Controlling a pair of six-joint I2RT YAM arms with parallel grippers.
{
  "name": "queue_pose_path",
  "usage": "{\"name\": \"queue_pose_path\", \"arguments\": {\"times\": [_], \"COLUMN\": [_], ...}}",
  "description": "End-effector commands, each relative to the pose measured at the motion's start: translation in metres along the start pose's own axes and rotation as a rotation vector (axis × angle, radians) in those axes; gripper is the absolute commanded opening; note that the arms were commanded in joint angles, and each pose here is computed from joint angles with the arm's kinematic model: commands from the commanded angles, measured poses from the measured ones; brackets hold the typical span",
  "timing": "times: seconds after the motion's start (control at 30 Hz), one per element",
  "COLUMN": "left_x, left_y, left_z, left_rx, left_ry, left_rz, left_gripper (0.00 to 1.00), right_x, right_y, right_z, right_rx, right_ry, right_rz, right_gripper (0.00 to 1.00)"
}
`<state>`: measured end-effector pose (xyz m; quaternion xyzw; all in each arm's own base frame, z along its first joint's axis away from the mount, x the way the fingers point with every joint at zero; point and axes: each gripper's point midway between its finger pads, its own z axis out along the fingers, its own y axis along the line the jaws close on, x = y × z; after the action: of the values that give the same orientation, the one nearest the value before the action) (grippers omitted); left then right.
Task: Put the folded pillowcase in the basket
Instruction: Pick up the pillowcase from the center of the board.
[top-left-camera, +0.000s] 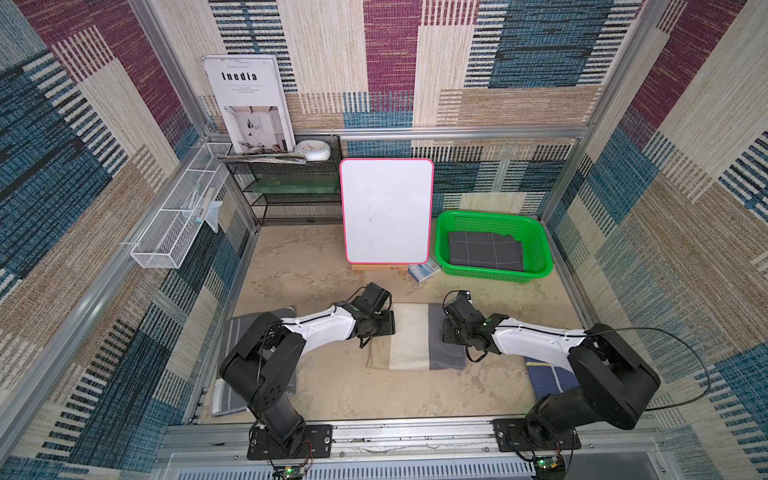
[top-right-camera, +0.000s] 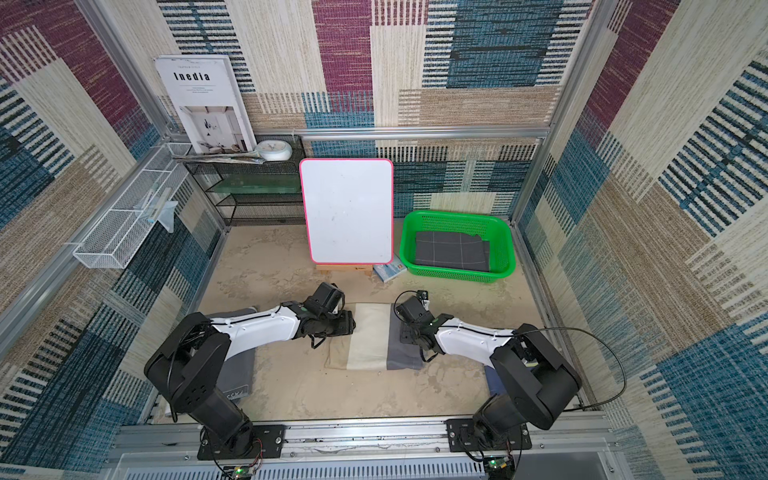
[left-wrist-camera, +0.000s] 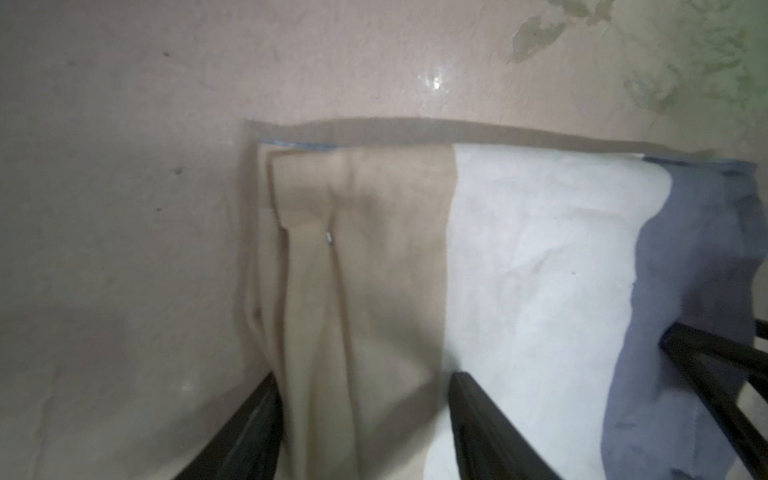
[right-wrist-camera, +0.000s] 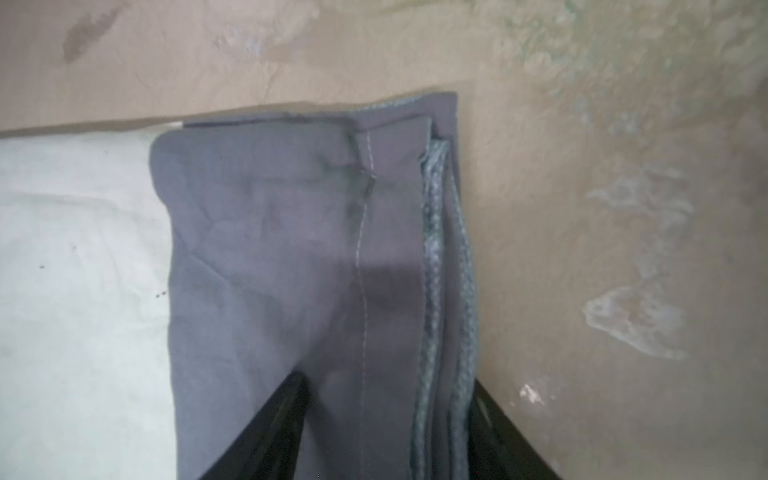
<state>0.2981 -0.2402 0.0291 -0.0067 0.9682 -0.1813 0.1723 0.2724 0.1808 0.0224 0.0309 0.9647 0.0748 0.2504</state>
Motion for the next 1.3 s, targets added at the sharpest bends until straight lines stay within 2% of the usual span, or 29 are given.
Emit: {"name": "queue_pose_path", "arguments": {"times": [0.0,0.17,0.37,0.53,0.7,0.97,1.1,1.27], "left_x": [0.020,0.013,-0.005,-0.014,-0.032,-0.077,-0.100,-0.130], "left_y": [-0.004,-0.016,-0.039,-0.061,-0.097,-0.154,-0.181,-0.215], "left_z": [0.004,-0.002,-0.015,-0.015,-0.041,-0.088,-0.103,-0.110], "left_rx": [0.001,0.021,0.030,0.032,0.072,0.148,0.203,0.235], "left_ry": [0.093,0.093,0.052,0.053,-0.031,-0.195,-0.251,-0.305], "left_rz": [-0.004,-0.004,0.017,0.034,0.108,0.193,0.207,0.248], "left_gripper": [0.54,0.31,0.01,0.00,0.00,0.00,0.00,0.00], "right_x": [0.019,0.010,-0.011,-0.029,-0.050,-0.119,-0.154,-0.193], "right_y": [0.010,0.003,-0.001,-0.021,-0.034,-0.057,-0.073,-0.088], "right_z": [0.004,-0.006,-0.033,-0.050,-0.076,-0.145,-0.174,-0.198], "right_rx": [-0.067,-0.053,-0.077,0.031,0.092,0.203,0.274,0.254], "right_ry": [0.087,0.021,-0.102,-0.182,-0.286,-0.555,-0.644,-0.727], "right_rz": [-0.001,0.016,-0.001,-0.022,-0.017,0.024,0.050,0.159], "right_gripper": [0.48,0.23,0.07,0.03,0.00,0.00,0.00,0.00]}}
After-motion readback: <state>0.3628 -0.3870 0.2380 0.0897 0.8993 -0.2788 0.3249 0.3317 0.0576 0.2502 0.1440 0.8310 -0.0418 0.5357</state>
